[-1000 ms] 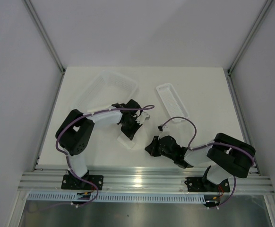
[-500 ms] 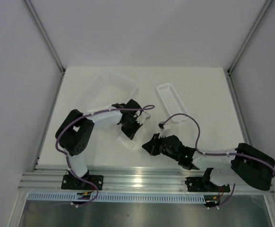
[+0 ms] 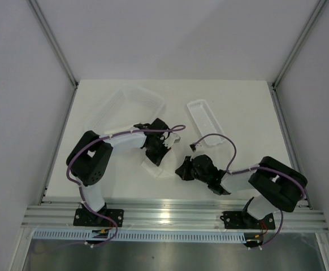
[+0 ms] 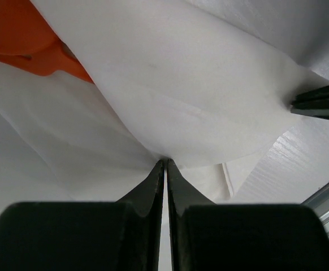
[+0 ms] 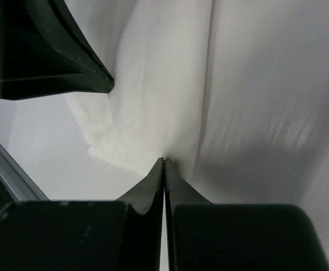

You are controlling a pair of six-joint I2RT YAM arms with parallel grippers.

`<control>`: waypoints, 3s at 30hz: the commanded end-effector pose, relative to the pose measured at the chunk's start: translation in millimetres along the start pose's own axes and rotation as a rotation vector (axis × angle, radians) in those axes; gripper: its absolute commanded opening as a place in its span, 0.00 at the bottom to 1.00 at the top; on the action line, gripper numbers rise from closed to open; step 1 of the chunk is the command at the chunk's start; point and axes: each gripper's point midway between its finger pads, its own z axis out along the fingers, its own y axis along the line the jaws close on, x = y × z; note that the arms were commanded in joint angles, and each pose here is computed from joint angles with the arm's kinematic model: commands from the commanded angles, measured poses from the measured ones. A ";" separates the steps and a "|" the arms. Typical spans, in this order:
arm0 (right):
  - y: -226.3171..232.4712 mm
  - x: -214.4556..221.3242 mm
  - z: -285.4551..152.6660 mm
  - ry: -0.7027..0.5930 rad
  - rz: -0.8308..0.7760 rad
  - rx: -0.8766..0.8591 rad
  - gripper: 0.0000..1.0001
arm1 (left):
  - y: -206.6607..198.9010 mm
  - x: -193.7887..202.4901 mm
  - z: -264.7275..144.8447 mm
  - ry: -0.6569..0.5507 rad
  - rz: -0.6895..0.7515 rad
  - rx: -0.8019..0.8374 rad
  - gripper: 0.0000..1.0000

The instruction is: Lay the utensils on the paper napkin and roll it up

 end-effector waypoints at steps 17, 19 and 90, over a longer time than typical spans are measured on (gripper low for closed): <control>17.7 -10.0 -17.4 -0.043 0.006 0.007 0.00 | 14.1 4.5 13.7 0.018 0.098 -0.064 0.08; 27.6 -28.1 -30.0 -0.098 -0.004 -0.024 0.00 | 7.5 6.5 16.1 0.026 0.161 -0.062 0.08; -25.5 20.9 52.4 -0.109 0.045 0.167 0.00 | -17.5 -9.2 -19.5 -0.021 0.114 -0.103 0.18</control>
